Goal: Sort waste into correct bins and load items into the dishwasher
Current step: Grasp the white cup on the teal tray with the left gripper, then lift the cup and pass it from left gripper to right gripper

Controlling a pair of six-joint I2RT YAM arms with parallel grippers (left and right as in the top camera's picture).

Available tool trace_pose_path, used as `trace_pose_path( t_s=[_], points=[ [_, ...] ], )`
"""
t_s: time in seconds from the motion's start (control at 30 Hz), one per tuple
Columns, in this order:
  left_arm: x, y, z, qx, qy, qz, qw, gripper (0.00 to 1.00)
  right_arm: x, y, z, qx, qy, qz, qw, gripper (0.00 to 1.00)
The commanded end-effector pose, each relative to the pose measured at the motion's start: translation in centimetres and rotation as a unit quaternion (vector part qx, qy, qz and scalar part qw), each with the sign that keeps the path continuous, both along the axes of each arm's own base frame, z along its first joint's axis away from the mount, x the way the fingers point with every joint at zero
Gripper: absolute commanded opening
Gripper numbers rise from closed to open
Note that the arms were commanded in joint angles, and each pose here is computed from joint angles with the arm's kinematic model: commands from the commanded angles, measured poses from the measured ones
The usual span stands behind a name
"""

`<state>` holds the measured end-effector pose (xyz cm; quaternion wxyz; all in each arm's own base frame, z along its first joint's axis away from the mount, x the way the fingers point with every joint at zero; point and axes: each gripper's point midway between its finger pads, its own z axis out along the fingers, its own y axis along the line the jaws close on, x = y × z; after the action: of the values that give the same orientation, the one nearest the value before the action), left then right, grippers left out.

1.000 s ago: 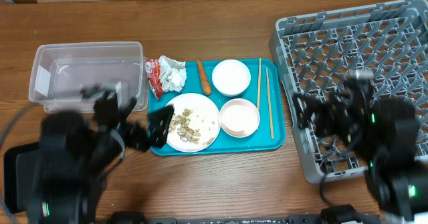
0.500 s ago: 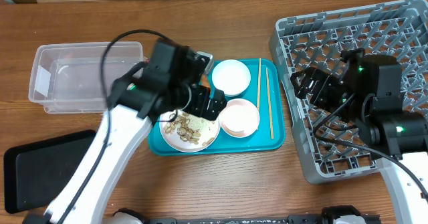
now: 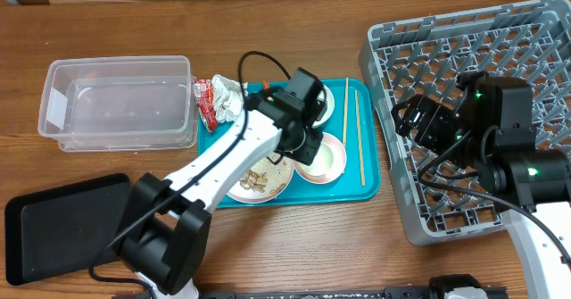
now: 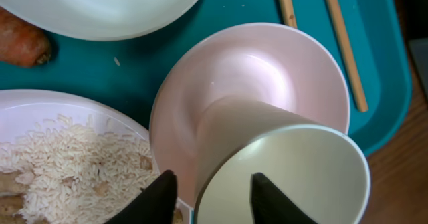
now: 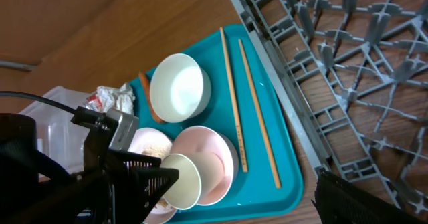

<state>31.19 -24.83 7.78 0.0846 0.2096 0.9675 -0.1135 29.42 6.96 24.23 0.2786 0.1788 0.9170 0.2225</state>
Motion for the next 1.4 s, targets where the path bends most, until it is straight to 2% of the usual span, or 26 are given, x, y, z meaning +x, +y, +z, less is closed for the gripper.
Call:
trace_pose_path(
  t_s=[0.0,0.07,0.2,0.33,0.4,0.47,0.57,0.6,0.63,0.77,0.9,1.0,1.13,1.37],
  points=[
    [1.3,0.2,-0.1,0.022,-0.027,0.023,0.999,0.2,0.5,-0.4,0.3,-0.008,0.001,-0.01,1.0,1.0],
    [1.6,0.0,0.1,0.017,-0.032,0.024,0.999,0.04,0.5,-0.4,-0.1,-0.009,0.009,-0.01,1.0,1.0],
    [1.7,0.4,1.2,0.018,-0.022,0.039,0.999,0.04,0.5,-0.4,-1.0,-0.01,0.028,-0.01,1.0,1.0],
    [3.0,2.5,4.8,0.007,-0.013,0.095,0.995,0.04,0.4,-0.4,-1.3,-0.011,0.035,-0.009,0.999,1.0],
    [3.4,3.0,7.2,-0.034,0.001,0.104,0.994,0.04,0.5,-0.4,-1.2,-0.011,0.033,-0.009,0.999,1.0],
    [3.4,2.8,10.0,-0.12,0.025,0.078,0.989,0.04,0.6,0.0,-1.0,-0.006,0.026,0.008,1.0,1.0],
    [3.0,2.8,13.8,-0.263,0.062,0.042,0.962,0.04,0.4,2.9,0.4,0.024,-0.017,0.116,0.993,0.98],
    [2.8,3.0,15.0,-0.307,0.076,0.032,0.948,0.04,0.2,4.1,1.1,0.041,-0.036,0.156,0.986,0.97],
    [2.5,3.6,16.8,-0.373,0.094,0.02,0.923,0.04,-0.4,6.4,2.8,0.08,-0.076,0.234,0.966,0.95],
    [1.5,5.1,20.1,-0.477,0.119,0.009,0.871,0.04,-1.3,9.2,6.0,0.143,-0.14,0.319,0.927,0.9],
    [0.3,5.4,22.2,-0.531,0.133,-0.003,0.837,0.04,-1.8,11.3,8.3,0.165,-0.192,0.372,0.893,0.88],
    [0.0,5.3,22.4,-0.536,0.139,-0.003,0.833,0.04,-2.3,12.5,9.1,0.17,-0.212,0.398,0.876,0.87],
    [-0.1,5.1,23.8,-0.569,0.141,-0.008,0.81,0.04,-3.2,14.5,9.9,0.165,-0.238,0.436,0.852,0.87],
    [-0.6,4.3,24.5,-0.584,0.152,-0.019,0.797,0.04,-3.4,16.1,10.7,0.164,-0.268,0.461,0.83,0.88]
  ],
)
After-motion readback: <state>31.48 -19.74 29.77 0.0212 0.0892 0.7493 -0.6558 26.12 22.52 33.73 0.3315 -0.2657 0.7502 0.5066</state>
